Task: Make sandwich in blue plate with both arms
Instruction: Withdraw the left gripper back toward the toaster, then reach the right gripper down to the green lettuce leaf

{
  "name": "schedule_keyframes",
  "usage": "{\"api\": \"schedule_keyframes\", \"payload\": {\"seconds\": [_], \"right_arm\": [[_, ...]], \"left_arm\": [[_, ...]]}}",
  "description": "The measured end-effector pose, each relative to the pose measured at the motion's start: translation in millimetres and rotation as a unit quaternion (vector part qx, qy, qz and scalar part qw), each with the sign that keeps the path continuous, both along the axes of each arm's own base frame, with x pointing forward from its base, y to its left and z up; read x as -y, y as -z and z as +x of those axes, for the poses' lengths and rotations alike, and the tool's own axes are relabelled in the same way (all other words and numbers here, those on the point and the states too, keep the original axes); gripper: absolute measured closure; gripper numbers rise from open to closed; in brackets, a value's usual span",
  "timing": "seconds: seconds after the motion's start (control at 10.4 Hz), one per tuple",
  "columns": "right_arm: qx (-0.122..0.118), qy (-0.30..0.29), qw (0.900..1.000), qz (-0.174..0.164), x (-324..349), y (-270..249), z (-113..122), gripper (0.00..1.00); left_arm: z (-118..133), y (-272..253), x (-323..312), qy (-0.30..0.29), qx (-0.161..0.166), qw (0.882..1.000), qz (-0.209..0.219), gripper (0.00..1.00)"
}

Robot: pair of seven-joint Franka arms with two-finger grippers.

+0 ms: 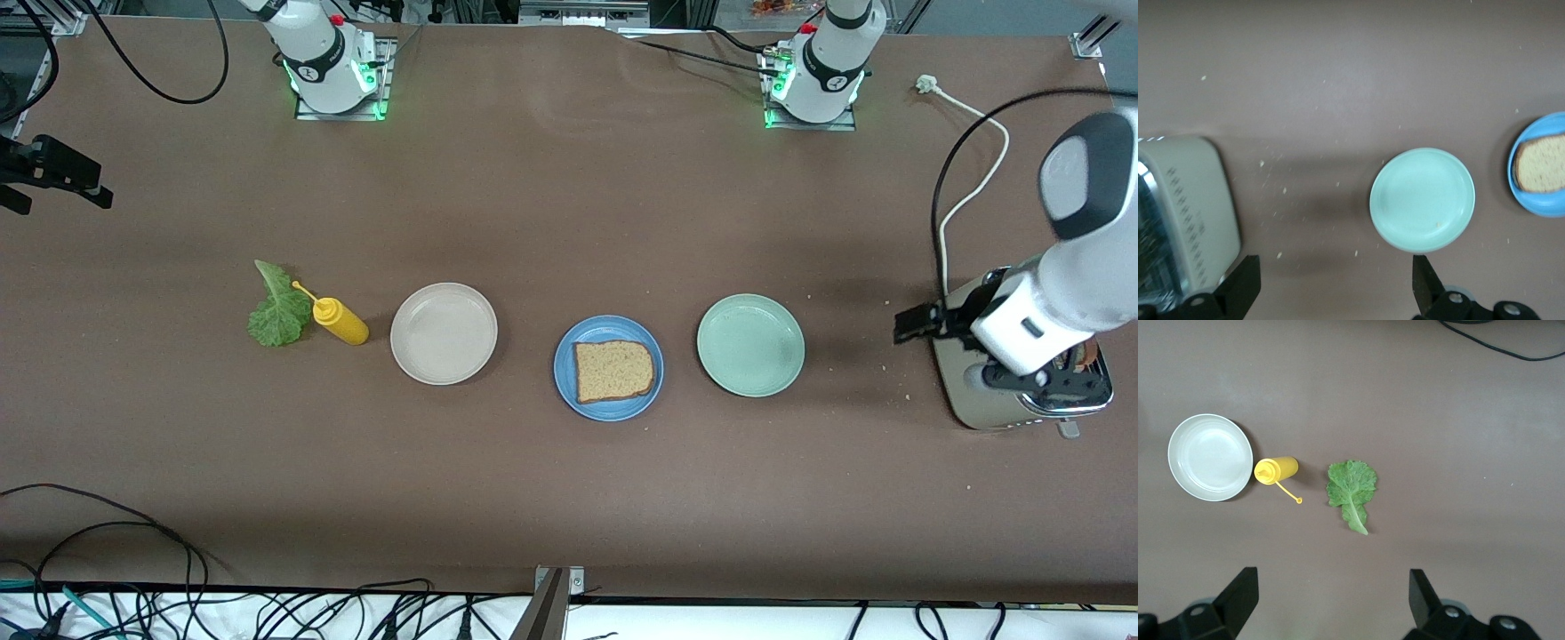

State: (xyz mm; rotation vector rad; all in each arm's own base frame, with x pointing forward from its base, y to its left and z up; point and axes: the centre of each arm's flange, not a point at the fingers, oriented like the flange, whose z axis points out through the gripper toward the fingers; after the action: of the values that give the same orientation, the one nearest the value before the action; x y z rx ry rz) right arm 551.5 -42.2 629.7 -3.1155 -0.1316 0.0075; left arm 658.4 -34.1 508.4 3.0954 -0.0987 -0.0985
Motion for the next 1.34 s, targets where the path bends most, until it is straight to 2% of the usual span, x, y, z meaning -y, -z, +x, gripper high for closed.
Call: {"api": "schedule_keyframes", "payload": {"seconds": [0.19,0.38,0.58,0.77,1.15,1.34], "right_arm": [[0.000,0.000,1.000,0.000,0.0,-0.1,0.0,0.00],[0.000,0.000,1.000,0.000,0.0,-0.1,0.0,0.00],[0.000,0.000,1.000,0.000,0.0,0.0,0.0,0.00],[-0.001,-0.001,1.000,0.000,-0.7,0.3,0.1,0.00],[-0.008,-0.013,1.000,0.001,-13.1,6.8,3.4,0.00],[-0.022,-0.028,0.999,0.002,-28.9,20.9,9.6,0.00]], "left_arm": [[-30.5,-51.4,-6.8,0.009,0.007,0.999,0.034,0.00],[-63.9,-90.3,-8.9,0.008,0.013,0.999,0.040,0.00],[-87.1,-100.8,-9.9,0.008,0.012,0.999,0.041,0.00],[-92.7,-89.3,-13.1,0.005,-0.001,0.999,0.042,0.00],[-95.1,-92.0,-20.2,-0.011,-0.001,0.999,0.043,0.00],[-96.2,-93.6,-22.3,-0.012,-0.003,0.999,0.043,0.00]]}}
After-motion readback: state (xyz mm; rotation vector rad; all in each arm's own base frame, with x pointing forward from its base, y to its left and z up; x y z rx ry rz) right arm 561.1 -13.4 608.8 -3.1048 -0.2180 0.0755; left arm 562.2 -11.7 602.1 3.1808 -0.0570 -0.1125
